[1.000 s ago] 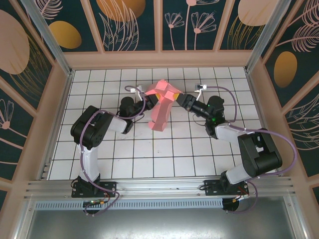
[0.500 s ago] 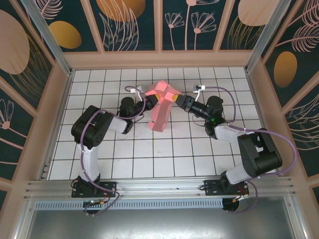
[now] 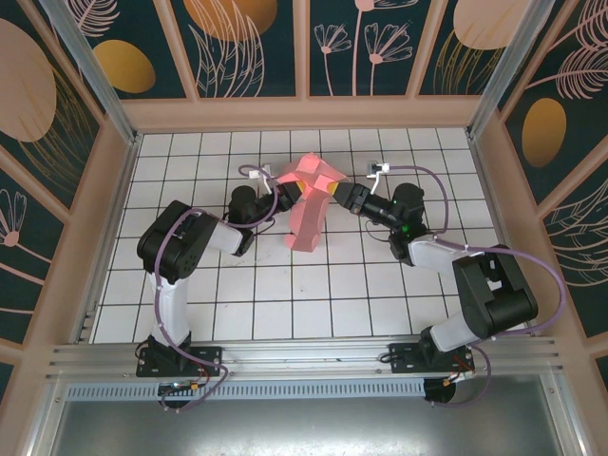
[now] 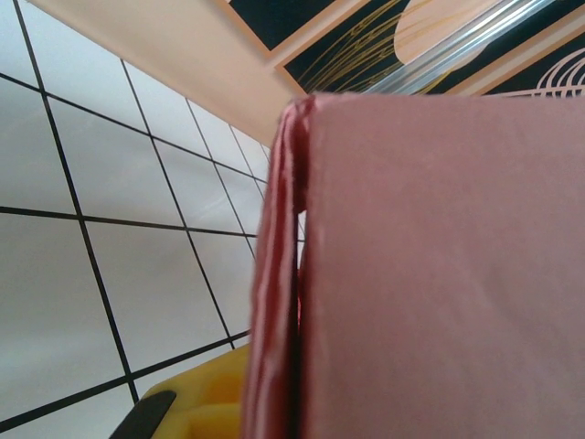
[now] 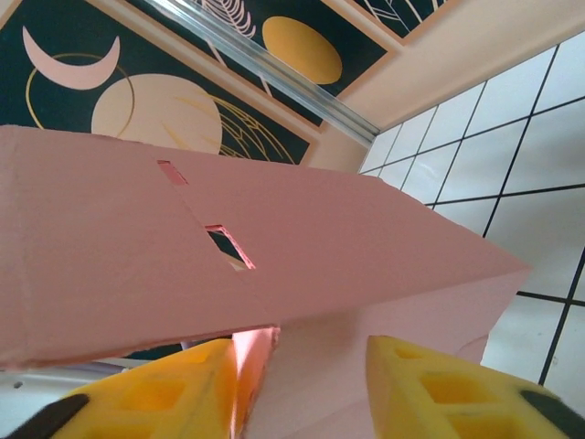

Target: Fold the paper box

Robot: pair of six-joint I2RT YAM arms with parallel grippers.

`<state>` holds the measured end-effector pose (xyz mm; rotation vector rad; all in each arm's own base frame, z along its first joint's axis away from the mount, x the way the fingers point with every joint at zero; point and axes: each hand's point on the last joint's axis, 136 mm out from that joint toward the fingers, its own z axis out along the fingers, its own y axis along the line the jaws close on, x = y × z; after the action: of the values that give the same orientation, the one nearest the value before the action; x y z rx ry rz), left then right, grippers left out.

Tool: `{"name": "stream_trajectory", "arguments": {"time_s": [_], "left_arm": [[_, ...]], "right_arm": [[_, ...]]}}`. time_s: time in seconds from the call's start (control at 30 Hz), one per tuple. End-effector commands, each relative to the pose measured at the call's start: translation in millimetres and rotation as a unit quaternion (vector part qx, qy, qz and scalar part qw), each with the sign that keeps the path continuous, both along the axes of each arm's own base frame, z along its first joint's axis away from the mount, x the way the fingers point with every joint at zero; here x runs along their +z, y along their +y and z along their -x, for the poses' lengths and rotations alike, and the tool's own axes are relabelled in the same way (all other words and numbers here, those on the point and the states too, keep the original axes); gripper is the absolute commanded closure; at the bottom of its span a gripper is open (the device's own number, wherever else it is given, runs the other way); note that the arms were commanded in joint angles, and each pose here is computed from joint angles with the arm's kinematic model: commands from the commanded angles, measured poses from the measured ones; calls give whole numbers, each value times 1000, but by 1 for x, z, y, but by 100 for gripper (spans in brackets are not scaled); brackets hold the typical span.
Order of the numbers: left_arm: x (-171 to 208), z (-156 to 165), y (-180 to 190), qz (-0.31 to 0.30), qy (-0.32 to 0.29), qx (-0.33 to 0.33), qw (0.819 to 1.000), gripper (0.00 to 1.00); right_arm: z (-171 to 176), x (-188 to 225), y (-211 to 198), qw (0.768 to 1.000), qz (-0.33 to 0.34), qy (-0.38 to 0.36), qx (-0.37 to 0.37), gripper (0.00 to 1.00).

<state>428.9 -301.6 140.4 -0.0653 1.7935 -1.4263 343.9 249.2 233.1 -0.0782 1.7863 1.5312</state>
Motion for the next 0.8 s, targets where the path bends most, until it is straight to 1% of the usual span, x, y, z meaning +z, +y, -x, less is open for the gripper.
{"name": "stream_trajectory", "arguments": {"time_s": [0.0,0.07,0.17,0.3,0.43,0.53,0.67,0.77], "left_arm": [[13,-7,2,15,-16,5,1000,100],[13,-8,3,16,-12,8,1000,100],[10,-11,6,18,-2,15,1000,100],[7,-13,10,14,2,27,1000,100],[5,-18,19,3,-1,41,999,100],[4,-27,35,-27,-10,74,997,100],[3,-40,52,-81,-22,124,989,100],[1,-45,58,-93,-17,145,985,100]], "right_arm": [[0,22,2,999,-4,-36,1,47],[2,26,0,999,2,-47,-3,38],[6,32,-6,998,13,-64,-17,29],[10,43,-13,995,29,-86,-36,23],[0,47,-29,986,98,-85,-105,22],[-3,59,-44,972,140,-89,-164,22],[0,85,-45,962,159,-104,-195,23],[0,102,-30,959,175,-106,-196,25]]}}
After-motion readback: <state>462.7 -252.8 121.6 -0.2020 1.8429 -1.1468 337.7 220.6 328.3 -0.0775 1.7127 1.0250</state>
